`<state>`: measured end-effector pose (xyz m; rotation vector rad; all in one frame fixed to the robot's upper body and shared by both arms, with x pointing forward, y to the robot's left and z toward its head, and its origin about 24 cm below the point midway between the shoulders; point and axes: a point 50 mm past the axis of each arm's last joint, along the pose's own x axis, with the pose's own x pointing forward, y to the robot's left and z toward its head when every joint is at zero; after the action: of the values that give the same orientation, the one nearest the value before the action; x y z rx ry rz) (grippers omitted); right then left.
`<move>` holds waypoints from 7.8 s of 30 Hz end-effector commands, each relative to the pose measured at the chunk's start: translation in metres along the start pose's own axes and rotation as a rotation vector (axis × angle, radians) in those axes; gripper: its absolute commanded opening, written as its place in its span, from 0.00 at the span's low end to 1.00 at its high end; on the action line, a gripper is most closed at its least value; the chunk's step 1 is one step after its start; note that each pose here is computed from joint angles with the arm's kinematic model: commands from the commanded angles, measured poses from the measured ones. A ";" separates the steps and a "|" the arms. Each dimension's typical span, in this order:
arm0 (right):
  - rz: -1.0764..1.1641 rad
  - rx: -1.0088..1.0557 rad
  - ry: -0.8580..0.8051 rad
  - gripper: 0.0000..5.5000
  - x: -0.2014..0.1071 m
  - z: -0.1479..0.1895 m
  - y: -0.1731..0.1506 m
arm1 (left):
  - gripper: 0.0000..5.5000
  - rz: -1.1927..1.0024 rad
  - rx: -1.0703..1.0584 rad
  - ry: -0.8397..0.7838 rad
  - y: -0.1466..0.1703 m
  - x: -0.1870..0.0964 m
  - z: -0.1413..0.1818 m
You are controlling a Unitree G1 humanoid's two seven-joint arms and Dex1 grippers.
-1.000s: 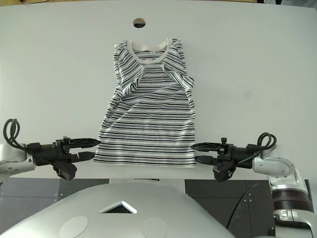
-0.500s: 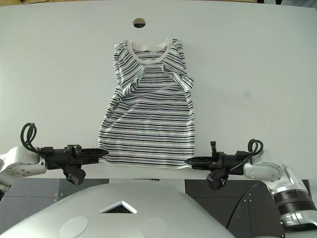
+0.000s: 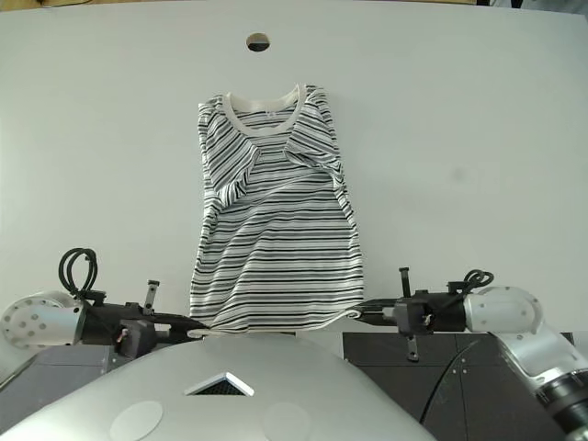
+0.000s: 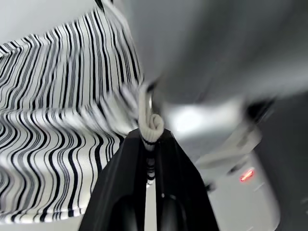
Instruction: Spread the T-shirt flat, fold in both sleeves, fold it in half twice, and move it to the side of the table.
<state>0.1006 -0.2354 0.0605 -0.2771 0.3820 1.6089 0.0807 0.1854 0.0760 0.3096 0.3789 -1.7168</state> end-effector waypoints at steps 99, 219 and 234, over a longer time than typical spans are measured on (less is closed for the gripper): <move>0.023 -0.466 0.033 0.32 0.051 0.080 -0.119 | 0.25 0.648 1.951 0.570 0.258 -0.036 0.035; -0.609 -0.782 -0.244 0.30 0.108 0.070 -0.156 | 0.23 1.109 -0.555 -0.104 0.191 -0.090 -0.073; -0.472 -0.891 0.947 0.30 -0.009 -0.053 -0.178 | 0.23 1.217 -0.440 -0.159 0.189 -0.081 -0.064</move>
<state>0.2924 -0.1517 0.0229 -1.5036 -0.2260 1.0263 0.2809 0.2556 0.0364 0.0092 0.3388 -0.4430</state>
